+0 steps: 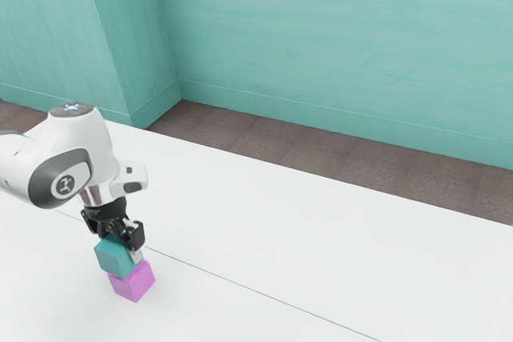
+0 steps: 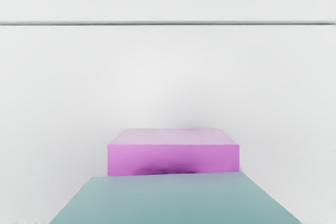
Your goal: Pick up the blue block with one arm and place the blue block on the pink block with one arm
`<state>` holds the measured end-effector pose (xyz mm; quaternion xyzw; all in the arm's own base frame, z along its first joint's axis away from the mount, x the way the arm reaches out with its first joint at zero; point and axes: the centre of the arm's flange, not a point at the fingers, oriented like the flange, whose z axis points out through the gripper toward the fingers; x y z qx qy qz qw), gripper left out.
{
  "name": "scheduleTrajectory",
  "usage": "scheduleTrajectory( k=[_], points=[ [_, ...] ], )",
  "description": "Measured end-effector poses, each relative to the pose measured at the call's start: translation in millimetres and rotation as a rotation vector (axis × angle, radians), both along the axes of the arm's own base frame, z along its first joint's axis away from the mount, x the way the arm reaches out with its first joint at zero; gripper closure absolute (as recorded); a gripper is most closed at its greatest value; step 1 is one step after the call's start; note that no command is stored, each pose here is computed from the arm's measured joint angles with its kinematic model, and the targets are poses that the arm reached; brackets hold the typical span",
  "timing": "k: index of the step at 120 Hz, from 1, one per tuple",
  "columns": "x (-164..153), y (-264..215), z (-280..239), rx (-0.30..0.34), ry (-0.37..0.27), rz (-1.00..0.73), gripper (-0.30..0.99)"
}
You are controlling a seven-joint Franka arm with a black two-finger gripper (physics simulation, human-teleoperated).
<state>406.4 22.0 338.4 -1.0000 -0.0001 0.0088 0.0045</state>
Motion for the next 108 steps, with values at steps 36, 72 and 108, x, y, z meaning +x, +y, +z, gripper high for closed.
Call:
scheduleTrajectory(
  k=[36,72,108],
  points=[
    [-4.5,-9.9,0.0,0.004,-0.006,-0.003,0.32],
    [-2.9,-9.9,-1.3,0.005,-0.015,0.011,0.32],
    [3.9,-8.7,-6.3,0.007,-0.025,0.025,0.32]
  ],
)
